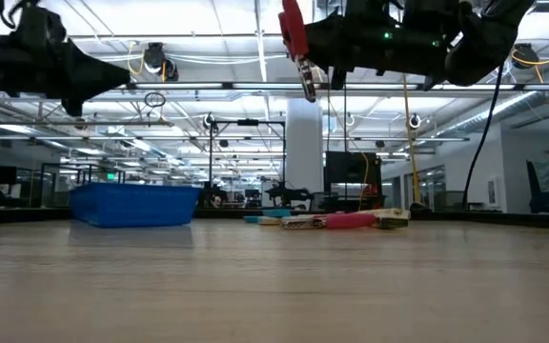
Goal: Pick & Place School Supplies
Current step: Put the pink hole puncher into the top blue bin
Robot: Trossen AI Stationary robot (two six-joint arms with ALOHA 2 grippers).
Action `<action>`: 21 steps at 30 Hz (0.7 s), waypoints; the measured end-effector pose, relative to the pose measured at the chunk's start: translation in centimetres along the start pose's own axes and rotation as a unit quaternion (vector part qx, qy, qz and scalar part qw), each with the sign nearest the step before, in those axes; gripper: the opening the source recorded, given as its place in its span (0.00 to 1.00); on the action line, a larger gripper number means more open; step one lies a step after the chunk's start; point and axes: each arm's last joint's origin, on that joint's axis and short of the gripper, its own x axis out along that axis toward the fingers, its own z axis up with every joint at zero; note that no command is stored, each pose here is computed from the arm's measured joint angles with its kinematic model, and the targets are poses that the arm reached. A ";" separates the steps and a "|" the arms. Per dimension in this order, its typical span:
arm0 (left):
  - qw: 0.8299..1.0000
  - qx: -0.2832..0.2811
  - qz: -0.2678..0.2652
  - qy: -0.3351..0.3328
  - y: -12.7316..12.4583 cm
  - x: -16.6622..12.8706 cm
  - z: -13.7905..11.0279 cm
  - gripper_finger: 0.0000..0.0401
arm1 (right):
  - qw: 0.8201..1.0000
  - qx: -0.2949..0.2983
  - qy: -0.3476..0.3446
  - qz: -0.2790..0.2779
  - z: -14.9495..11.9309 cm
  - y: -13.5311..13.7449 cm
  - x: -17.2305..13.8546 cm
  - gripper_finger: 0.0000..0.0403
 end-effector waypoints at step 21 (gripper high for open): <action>0.992 0.110 -0.010 0.055 -5.8 16.4 0.6 0.65 | 0.998 0.007 -0.049 0.037 1.2 -0.5 -0.1 0.09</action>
